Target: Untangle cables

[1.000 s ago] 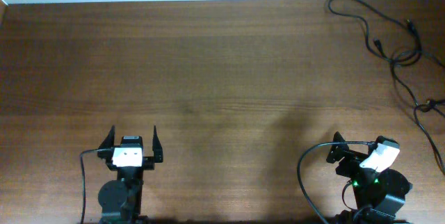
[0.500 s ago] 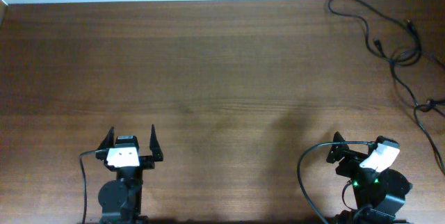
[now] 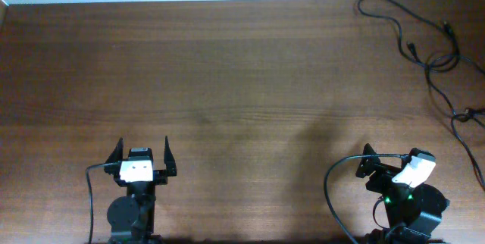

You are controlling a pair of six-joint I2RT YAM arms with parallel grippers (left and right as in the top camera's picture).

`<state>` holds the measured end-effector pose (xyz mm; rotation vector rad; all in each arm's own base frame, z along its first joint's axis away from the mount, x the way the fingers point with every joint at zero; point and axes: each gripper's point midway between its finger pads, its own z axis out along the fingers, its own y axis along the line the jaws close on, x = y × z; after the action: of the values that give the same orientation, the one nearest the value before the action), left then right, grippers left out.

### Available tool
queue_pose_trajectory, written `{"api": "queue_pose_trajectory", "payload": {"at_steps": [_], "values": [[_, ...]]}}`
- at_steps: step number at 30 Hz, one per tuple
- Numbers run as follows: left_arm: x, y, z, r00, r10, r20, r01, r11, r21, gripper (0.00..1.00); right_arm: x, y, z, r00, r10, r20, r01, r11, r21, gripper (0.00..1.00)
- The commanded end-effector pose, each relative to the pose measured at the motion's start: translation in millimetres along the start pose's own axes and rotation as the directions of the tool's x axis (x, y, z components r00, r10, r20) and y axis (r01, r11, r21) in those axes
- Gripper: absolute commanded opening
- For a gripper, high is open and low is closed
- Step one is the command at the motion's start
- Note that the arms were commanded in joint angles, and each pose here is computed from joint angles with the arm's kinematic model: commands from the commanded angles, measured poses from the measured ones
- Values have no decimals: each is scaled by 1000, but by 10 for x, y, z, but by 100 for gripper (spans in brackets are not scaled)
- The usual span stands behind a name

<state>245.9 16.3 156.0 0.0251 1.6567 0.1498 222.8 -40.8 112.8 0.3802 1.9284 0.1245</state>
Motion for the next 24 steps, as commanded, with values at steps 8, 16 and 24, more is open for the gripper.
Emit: {"api": "queue_pose_trajectory", "payload": {"at_steps": [8, 16, 24], "values": [[4, 32, -4, 1000, 13, 0, -13, 1000, -19, 99, -54, 53, 8, 1000, 8, 26, -7, 999, -33, 99], [4, 32, -4, 1000, 13, 0, -13, 1000, -19, 99, -698, 589, -142, 929, -173, 327, 241, 953, -181, 99], [4, 32, -4, 1000, 13, 0, -13, 1000, -19, 99, -863, 797, -262, 852, -228, 472, 354, 914, -198, 99]]}}
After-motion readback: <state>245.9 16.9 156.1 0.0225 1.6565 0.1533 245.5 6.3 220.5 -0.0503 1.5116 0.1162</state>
